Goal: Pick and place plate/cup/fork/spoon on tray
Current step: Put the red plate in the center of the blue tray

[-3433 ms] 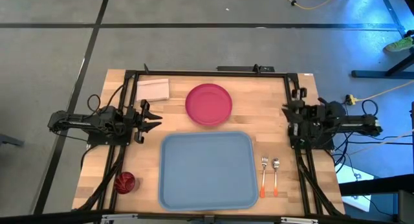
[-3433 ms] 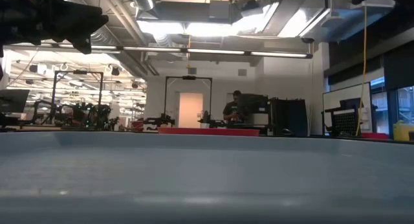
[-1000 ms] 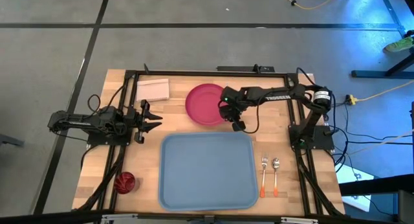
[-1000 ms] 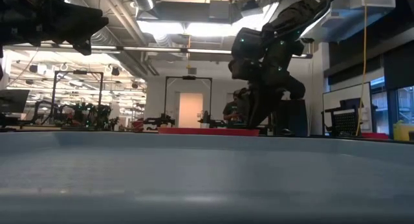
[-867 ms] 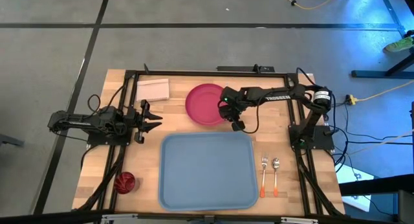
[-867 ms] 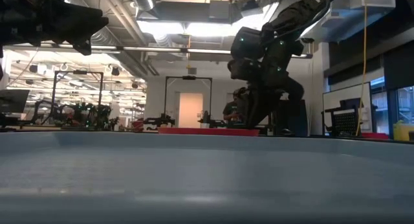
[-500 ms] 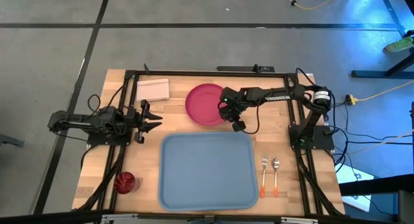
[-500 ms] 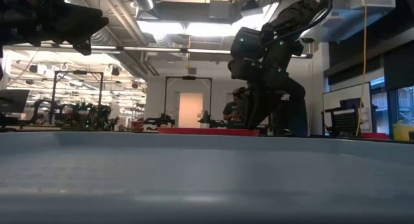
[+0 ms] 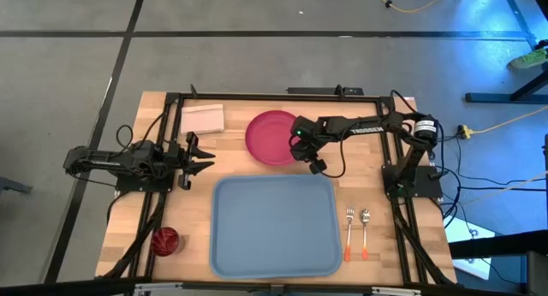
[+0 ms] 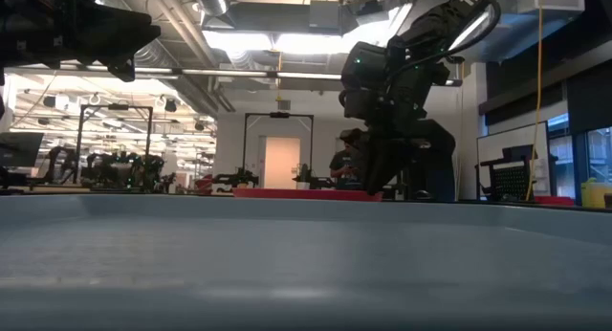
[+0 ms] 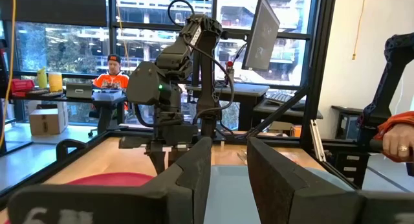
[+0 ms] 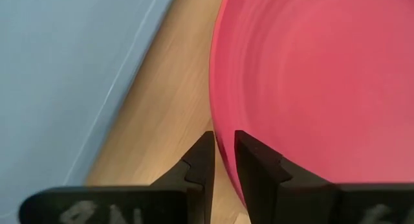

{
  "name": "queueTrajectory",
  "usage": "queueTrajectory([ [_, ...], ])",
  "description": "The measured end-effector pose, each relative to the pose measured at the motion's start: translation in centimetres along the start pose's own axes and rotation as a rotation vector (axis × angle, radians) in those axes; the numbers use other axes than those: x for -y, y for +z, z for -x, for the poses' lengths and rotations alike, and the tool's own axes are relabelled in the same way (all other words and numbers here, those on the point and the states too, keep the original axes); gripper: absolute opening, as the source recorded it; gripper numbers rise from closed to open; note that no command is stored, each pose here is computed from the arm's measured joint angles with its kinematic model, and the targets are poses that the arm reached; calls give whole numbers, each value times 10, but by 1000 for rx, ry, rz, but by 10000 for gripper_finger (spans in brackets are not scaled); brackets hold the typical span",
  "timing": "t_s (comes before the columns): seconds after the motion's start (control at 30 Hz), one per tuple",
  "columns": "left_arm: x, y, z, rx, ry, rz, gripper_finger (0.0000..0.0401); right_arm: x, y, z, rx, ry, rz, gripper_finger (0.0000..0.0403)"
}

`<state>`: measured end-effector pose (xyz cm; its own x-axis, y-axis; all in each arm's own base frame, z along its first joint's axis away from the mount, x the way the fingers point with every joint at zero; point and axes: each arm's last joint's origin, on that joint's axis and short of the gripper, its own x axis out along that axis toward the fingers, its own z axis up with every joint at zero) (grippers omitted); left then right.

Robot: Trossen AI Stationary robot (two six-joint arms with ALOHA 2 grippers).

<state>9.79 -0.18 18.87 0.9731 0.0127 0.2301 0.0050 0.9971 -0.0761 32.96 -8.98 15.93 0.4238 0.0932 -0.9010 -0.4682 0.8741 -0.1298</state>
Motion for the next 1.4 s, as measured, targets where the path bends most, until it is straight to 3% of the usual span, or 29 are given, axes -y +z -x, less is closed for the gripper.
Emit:
queueTrajectory([
  [0.7, 0, 0, 0, 0, 0, 1, 94, 5, -5, -19, -47, -41, -84, 63],
  [1.0, 0, 0, 0, 0, 0, 1, 94, 6, -2, -16, -39, -60, -82, 10],
  [1.2, 0, 0, 0, 0, 0, 1, 94, 1, 15, -12, -136, -174, -88, 6],
  [1.4, 0, 0, 0, 0, 0, 1, 94, -14, 55, 12, -99, -227, -21, 6],
])
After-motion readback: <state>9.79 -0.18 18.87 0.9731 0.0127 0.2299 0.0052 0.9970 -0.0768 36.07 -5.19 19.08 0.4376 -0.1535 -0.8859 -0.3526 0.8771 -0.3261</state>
